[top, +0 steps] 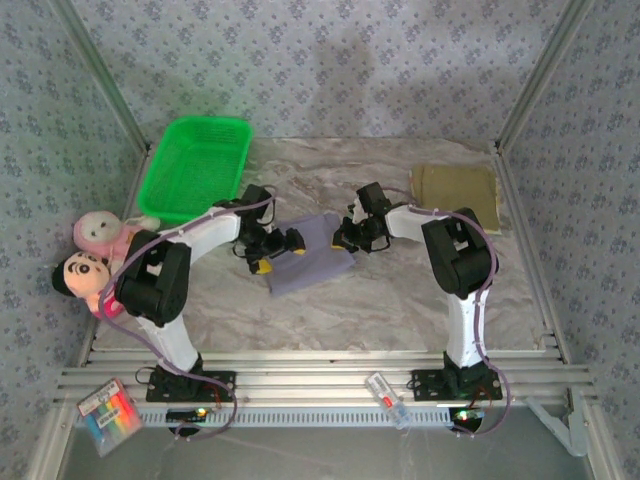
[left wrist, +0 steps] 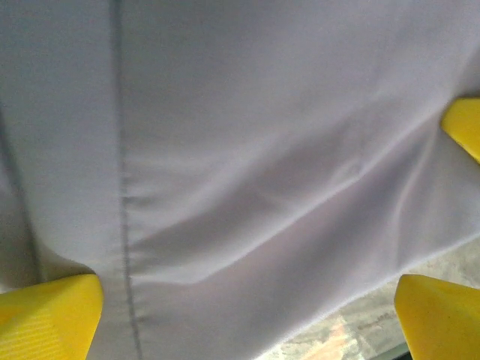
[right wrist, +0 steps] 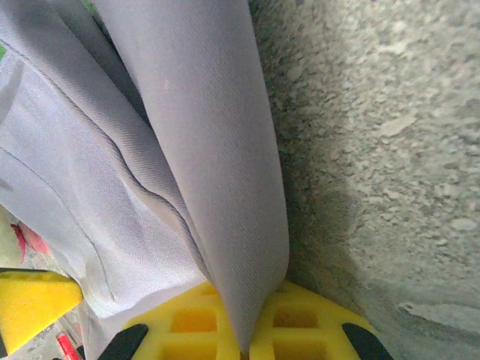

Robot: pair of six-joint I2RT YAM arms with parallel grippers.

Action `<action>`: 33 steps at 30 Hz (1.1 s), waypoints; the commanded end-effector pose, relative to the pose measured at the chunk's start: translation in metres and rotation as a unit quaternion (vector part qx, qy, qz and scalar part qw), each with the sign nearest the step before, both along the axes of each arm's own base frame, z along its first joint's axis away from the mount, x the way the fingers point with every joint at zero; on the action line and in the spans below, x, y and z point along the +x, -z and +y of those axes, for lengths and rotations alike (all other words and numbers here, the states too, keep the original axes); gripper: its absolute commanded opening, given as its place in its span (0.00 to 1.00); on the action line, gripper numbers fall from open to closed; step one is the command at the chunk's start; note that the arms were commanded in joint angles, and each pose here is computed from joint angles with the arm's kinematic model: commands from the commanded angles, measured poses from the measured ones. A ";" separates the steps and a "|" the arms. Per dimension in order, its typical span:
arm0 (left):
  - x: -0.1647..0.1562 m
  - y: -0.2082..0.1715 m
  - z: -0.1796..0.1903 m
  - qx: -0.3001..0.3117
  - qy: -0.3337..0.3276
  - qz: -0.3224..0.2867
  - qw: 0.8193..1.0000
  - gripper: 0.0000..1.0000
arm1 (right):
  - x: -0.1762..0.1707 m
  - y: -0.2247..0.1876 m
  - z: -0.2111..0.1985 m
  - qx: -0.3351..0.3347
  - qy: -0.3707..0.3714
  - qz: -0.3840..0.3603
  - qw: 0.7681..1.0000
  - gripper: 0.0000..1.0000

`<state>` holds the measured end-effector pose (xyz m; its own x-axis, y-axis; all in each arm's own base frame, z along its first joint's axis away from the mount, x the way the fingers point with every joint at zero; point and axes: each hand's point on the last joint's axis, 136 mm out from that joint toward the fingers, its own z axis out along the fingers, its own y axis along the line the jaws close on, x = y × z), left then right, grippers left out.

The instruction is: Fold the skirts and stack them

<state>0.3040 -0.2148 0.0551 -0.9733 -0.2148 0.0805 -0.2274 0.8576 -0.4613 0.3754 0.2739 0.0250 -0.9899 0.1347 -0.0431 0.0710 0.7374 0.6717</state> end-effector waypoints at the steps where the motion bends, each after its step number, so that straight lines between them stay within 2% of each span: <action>1: -0.015 0.026 0.010 0.030 -0.009 0.041 0.999 1.00 | -0.001 0.011 -0.023 -0.046 0.032 0.011 0.998 0.00; 5: -0.020 0.027 0.008 0.025 -0.008 0.052 0.998 1.00 | 0.001 0.008 -0.024 -0.046 0.035 0.007 0.998 0.00; 8: -0.009 0.001 -0.001 0.011 0.004 0.016 1.000 1.00 | 0.002 0.007 -0.023 -0.045 0.035 0.005 0.998 0.00; 11: 0.002 -0.022 0.006 0.050 0.010 -0.019 0.999 1.00 | 0.001 0.008 -0.024 -0.047 0.036 0.006 0.998 0.00; 18: 0.020 -0.044 0.003 0.061 0.004 -0.063 0.996 1.00 | 0.007 -0.009 -0.027 -0.050 0.032 -0.019 0.998 0.00; 21: 0.028 -0.050 0.018 0.090 -0.026 -0.083 0.992 1.00 | 0.009 -0.025 -0.041 -0.088 0.009 -0.044 0.995 0.00; 24: 0.038 -0.055 0.044 0.111 -0.083 -0.098 0.986 1.00 | 0.011 -0.044 -0.062 -0.136 -0.013 -0.067 0.988 0.00; 29: 0.058 -0.071 0.072 0.092 -0.171 -0.138 0.971 1.00 | 0.019 -0.081 -0.105 -0.193 -0.048 -0.105 0.974 0.00; 33: 0.067 -0.082 0.077 0.091 -0.185 -0.158 0.966 1.00 | 0.030 -0.111 -0.133 -0.211 -0.068 -0.133 0.966 0.00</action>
<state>0.3598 -0.1385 0.1210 -0.8364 -0.4986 -0.2278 -0.3979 0.8380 -0.3733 0.4119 0.1690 0.1094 -0.9549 0.0252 -0.2959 -0.0952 0.9179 0.3853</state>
